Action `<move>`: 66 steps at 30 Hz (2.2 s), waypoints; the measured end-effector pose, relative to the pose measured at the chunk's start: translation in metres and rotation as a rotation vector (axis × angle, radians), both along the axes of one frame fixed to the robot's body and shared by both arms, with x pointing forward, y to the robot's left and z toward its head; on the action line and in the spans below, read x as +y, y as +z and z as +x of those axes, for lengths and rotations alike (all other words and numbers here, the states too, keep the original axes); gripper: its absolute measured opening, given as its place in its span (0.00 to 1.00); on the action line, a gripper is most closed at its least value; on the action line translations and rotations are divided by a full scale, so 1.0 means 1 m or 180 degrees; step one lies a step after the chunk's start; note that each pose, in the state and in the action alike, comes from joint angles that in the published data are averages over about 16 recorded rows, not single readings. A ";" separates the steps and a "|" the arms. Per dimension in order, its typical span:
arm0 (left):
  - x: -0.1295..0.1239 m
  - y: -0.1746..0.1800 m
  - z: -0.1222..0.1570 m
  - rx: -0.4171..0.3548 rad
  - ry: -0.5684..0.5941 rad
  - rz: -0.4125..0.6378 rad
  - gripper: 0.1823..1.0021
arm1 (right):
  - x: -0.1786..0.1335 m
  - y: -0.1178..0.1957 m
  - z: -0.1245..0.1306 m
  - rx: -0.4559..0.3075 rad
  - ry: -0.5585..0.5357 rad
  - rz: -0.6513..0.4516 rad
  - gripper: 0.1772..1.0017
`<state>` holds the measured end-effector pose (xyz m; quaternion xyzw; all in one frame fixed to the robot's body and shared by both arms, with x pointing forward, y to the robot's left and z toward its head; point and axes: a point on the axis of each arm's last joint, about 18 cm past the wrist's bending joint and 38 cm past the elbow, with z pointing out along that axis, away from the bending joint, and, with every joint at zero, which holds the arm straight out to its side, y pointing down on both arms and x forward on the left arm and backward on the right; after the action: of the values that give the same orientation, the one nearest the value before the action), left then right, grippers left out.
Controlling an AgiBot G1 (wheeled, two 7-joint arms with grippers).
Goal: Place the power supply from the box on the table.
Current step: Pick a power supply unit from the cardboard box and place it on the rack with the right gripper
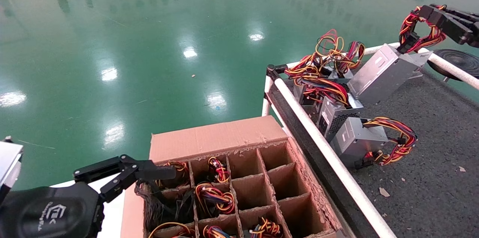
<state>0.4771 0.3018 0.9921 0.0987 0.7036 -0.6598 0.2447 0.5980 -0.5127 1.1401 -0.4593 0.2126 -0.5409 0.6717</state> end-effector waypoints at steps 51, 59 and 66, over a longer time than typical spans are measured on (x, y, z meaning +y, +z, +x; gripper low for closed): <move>0.000 0.000 0.000 0.0000 0.0000 0.0000 1.00 | 0.041 -0.011 0.043 0.0156 0.0080 0.0044 0.09; 0.000 0.000 0.000 0.0000 0.0000 0.0000 1.00 | 0.052 -0.028 0.055 0.0288 0.0138 0.0051 0.09; 0.000 0.000 0.000 0.0000 0.0000 0.0000 1.00 | 0.053 -0.047 0.065 0.0454 0.0095 0.0096 0.09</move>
<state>0.4771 0.3018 0.9921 0.0987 0.7036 -0.6598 0.2447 0.6634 -0.4599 1.0927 -0.4897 0.2611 -0.4935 0.6697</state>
